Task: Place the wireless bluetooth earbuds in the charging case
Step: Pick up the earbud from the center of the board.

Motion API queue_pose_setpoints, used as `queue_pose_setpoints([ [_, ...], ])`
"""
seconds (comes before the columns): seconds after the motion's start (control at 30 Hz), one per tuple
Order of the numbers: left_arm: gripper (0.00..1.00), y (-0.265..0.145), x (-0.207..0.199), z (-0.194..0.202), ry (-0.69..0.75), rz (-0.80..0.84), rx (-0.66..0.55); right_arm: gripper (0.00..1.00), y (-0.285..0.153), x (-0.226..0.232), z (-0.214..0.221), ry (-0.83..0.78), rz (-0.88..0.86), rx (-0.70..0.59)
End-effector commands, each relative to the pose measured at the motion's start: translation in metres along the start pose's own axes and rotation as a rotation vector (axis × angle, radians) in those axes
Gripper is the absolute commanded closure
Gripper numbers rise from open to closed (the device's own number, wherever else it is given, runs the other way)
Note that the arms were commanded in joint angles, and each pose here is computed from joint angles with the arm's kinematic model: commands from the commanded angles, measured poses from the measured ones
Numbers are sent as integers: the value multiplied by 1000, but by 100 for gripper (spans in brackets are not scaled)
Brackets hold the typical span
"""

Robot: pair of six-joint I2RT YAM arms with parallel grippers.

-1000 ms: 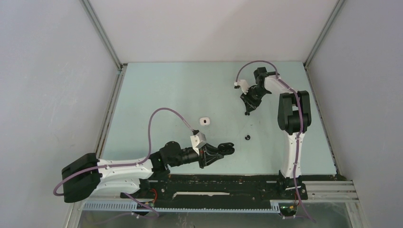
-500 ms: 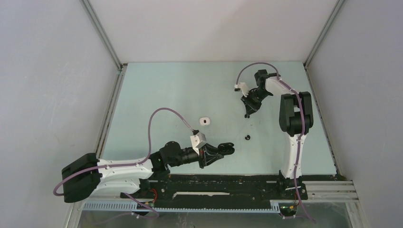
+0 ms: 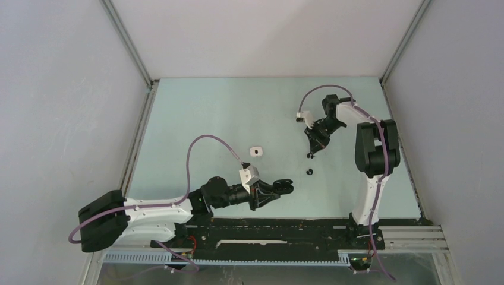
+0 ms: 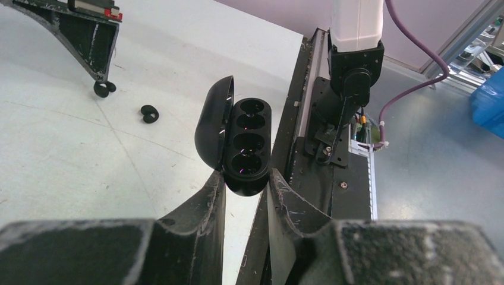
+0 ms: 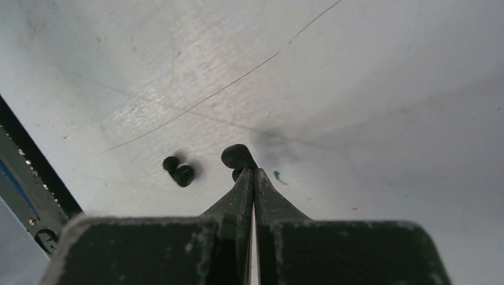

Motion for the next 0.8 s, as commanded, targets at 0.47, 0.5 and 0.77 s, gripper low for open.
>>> queue_pose_setpoints([
  [0.47, 100, 15, 3, -7, 16, 3, -39, 100, -126, 183, 7, -327, 88, -383],
  [0.5, 100, 17, 3, -8, 12, 0, -48, 100, -128, 194, 7, -362, 104, -408],
  [0.77, 100, 24, 3, -13, -20, 10, -79, 100, -125, 253, 21, -493, 90, -447],
])
Point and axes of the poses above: each gripper's point midway between its finger pads, its own y axis out along the fingers, its own x axis along the line the jaws close on, z = x × y, the point moved 9 cm from there along -y, back along the fingers, and after that the axes turned 10 degrees about y, right-handed, at the moved point
